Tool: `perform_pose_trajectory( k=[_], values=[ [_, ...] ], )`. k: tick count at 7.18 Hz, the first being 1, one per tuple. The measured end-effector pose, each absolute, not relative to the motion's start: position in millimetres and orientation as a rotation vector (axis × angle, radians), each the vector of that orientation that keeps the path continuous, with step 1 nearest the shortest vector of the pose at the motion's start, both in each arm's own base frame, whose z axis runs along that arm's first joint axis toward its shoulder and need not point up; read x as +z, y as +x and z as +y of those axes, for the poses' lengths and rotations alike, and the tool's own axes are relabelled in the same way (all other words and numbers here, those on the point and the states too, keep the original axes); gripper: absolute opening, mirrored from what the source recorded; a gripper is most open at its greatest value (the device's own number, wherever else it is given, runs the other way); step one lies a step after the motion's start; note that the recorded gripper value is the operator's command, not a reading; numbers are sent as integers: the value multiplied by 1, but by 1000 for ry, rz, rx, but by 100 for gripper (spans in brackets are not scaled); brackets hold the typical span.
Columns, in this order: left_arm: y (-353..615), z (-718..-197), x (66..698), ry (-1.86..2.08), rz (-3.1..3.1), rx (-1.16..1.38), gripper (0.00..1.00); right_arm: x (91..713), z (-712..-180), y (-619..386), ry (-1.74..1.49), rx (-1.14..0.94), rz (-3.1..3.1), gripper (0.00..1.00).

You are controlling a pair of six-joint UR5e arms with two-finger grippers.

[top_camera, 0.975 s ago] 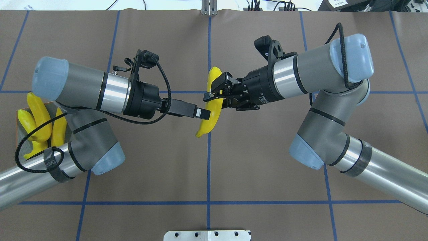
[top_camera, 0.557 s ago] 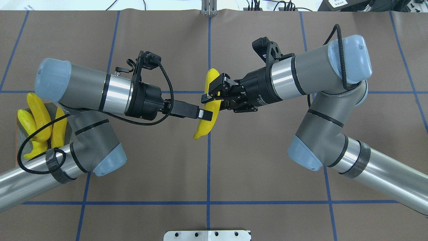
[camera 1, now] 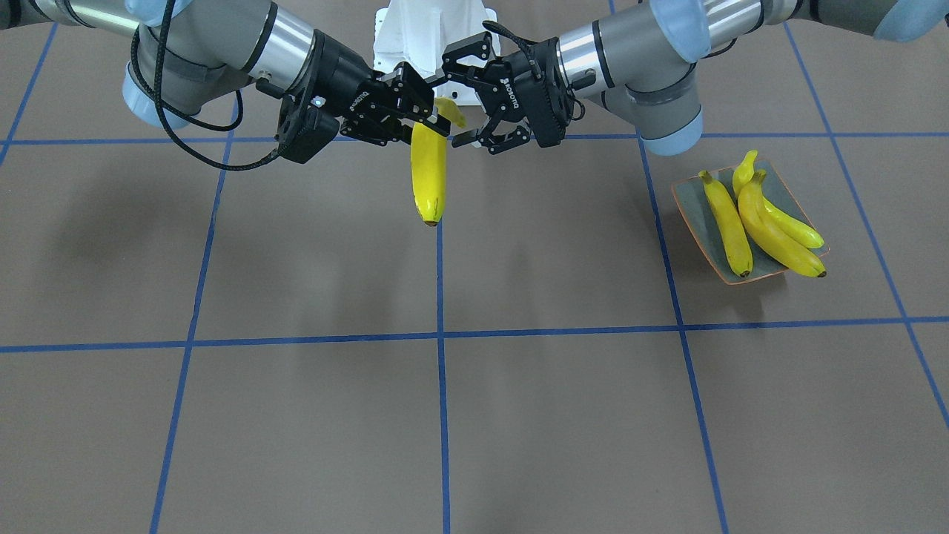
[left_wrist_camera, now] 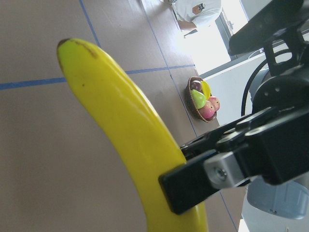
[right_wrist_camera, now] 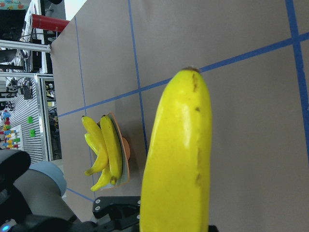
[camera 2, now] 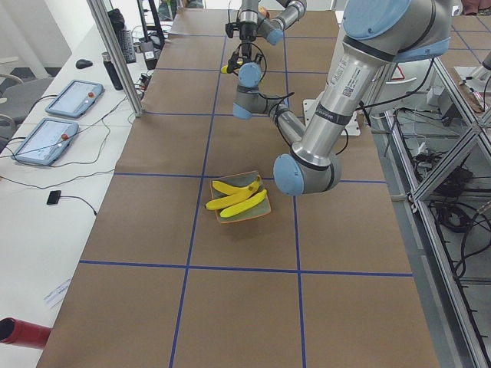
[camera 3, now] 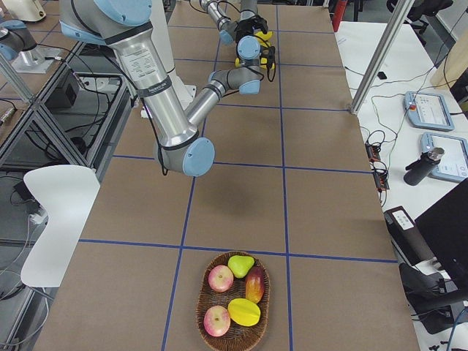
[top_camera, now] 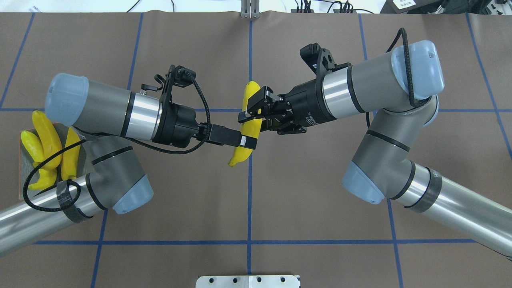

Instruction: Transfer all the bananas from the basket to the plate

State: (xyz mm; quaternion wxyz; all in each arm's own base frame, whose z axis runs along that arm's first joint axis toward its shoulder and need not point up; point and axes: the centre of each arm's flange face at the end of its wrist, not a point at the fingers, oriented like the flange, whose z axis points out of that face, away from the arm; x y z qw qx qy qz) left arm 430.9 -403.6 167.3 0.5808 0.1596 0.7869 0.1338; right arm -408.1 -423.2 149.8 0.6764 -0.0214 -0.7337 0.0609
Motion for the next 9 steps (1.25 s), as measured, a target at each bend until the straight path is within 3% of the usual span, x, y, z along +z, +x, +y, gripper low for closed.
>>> perform_pose_trajectory(
  k=[1, 2, 3, 4, 9],
  values=[
    [431, -403, 167, 368, 1841, 309, 14, 149, -422, -409, -49, 135, -1651, 0],
    [431, -403, 166, 360, 1844, 304, 0, 148, -420, -410, -52, 130, -1652, 0],
    [431, -403, 164, 354, 1849, 300, 0, 148, -419, -413, -55, 127, -1653, 95],
    [430, -403, 164, 338, 1853, 280, 0, 148, -417, -414, -57, 122, -1654, 100],
    [407, -402, 197, 272, 1830, 181, 0, 183, -430, -369, 26, 149, -1705, 100]
  ],
)
